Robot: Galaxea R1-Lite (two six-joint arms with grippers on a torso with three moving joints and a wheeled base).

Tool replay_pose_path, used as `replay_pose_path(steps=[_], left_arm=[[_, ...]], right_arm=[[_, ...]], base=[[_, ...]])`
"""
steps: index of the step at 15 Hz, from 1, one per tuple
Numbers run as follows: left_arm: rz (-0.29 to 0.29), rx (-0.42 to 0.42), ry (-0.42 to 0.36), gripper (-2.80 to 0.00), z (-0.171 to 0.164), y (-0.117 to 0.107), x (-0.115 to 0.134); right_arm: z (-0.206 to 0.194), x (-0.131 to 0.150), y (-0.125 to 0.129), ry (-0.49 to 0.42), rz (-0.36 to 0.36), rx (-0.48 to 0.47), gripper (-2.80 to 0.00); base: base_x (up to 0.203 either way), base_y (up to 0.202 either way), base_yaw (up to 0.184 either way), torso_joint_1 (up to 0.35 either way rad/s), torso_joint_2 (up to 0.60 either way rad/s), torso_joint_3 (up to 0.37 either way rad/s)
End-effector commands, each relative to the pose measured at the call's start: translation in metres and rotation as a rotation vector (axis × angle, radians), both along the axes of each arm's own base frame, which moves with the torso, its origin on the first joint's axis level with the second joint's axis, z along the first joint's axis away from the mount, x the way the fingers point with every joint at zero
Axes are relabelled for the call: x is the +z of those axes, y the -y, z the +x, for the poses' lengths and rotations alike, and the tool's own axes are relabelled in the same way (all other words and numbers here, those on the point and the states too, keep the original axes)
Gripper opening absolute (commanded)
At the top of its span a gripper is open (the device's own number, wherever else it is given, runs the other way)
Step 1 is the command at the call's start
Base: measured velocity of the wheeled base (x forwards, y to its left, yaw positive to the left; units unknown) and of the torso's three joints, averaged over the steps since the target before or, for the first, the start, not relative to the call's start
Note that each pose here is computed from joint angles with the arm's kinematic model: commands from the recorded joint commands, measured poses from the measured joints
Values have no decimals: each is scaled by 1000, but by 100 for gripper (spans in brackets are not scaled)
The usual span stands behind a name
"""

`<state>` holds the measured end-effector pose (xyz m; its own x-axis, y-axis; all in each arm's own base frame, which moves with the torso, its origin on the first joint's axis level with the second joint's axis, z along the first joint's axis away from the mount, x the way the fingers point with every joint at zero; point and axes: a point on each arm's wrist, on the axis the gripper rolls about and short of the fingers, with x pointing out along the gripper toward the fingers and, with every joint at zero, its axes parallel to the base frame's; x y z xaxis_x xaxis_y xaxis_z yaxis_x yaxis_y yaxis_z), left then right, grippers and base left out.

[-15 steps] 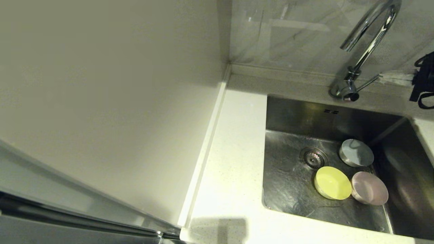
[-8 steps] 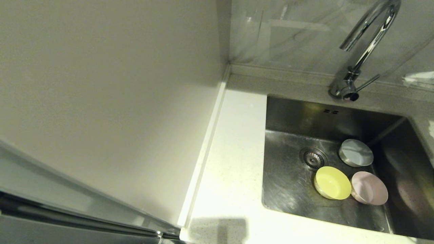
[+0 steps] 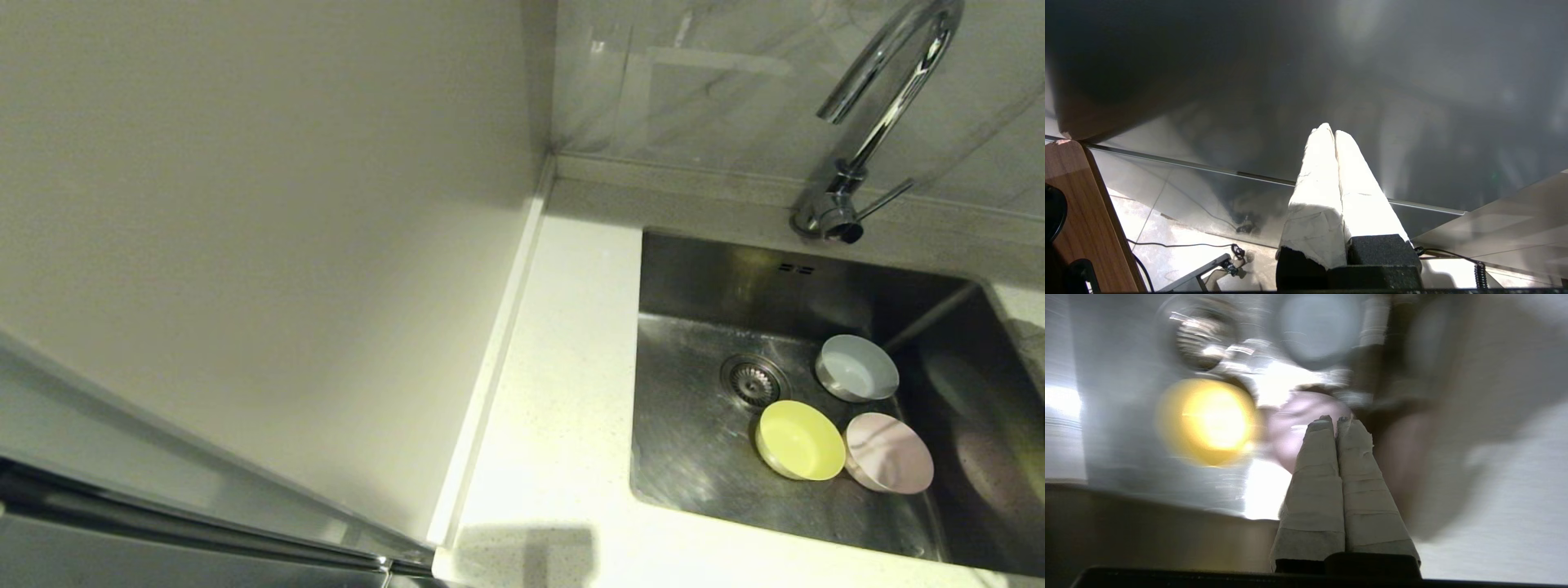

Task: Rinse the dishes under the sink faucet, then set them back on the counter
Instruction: Put a bowl back to the table from the sink

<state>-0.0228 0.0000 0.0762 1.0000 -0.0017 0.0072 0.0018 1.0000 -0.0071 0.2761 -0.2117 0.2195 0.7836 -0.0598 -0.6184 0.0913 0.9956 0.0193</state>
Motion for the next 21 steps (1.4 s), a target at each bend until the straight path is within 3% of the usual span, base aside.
replay_pose_path(steps=[1,3,5,7,10,12,13,18,21], left_arm=[[-1,0,-3,-280,0,0,-1],[-1,0,-3,-280,0,0,-1],[-1,0,-3,-280,0,0,-1],[-1,0,-3,-280,0,0,-1],[-1,0,-3,-280,0,0,-1],[-1,0,-3,-280,0,0,-1],[-1,0,-3,-280,0,0,-1],[-1,0,-3,-280,0,0,-1],[-1,0,-3,-280,0,0,-1]], right_arm=[[6,-2,6,121,-158,41,-280],[8,-14,5,243,-226,160,-280],[8,-27,-2,316,-242,273,-280],[4,-37,-12,318,-264,364,-280],[-4,-60,-22,286,-354,498,-280],[-8,-72,-24,256,-365,516,-280],[-8,-74,-24,243,-403,530,0],[0,-69,-38,218,-405,581,0],[1,-58,-56,122,-480,535,0]], base=[[0,0,0,0,0,0],[0,0,0,0,0,0],[0,0,0,0,0,0],[0,0,0,0,0,0],[0,0,0,0,0,0],[0,0,0,0,0,0],[0,0,0,0,0,0],[0,0,0,0,0,0],[0,0,0,0,0,0]])
